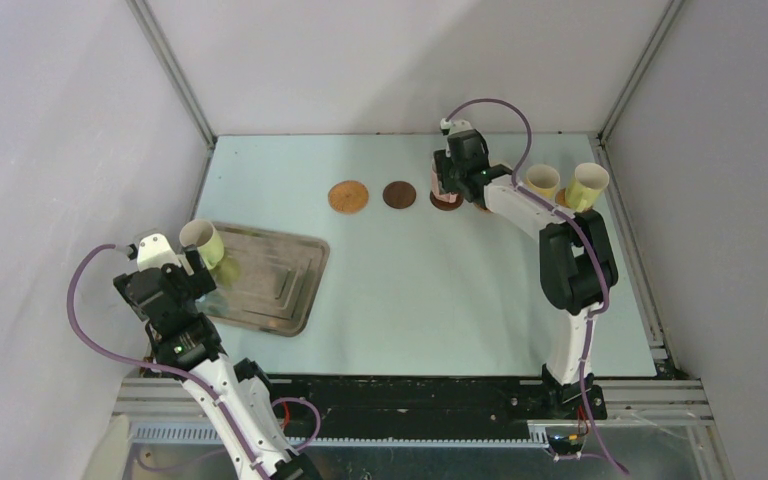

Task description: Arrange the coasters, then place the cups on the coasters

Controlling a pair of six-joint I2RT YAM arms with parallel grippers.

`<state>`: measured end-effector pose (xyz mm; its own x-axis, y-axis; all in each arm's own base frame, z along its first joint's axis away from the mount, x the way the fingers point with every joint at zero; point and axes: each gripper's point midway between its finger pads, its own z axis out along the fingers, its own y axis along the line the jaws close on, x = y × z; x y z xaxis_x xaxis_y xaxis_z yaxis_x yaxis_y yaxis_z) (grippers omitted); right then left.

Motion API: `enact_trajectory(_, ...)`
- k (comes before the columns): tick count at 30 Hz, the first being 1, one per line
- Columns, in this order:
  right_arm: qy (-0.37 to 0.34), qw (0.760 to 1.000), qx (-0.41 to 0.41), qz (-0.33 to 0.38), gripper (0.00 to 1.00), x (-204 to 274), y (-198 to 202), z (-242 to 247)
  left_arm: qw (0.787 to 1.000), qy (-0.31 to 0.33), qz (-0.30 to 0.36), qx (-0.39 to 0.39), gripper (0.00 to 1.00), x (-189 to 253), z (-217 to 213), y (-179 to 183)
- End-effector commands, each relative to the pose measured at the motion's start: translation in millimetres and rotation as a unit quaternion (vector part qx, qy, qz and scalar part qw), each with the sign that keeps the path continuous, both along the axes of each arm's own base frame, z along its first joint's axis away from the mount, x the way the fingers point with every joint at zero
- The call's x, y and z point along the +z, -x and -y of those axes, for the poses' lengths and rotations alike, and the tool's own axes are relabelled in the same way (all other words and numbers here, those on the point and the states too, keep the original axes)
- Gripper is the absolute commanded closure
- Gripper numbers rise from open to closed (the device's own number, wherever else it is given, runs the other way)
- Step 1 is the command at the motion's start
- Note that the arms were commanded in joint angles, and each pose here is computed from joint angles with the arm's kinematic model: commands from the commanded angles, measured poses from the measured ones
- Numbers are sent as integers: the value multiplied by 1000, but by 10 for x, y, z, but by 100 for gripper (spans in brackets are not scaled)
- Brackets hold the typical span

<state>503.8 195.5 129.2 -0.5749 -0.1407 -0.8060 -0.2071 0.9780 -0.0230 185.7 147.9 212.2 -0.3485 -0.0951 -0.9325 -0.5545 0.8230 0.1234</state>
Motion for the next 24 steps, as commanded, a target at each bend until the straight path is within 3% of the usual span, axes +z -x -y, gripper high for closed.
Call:
enact_trajectory(1,-14,999,14,32,44,337,-90,-83,1000,-12,4,0,2,12,-30,-6)
enact_trajectory(9,-8,999,27,46,30,551,-38,-103,1000,-12,4,-2,2,12,-25,-7)
enact_trajectory(15,-13,998,26,63,27,814,28,-77,1000,-11,4,-3,2,14,-22,-12)
enact_trajectory(24,-70,983,51,164,21,1969,451,-28,1000,0,-6,-29,2,-43,47,-59)
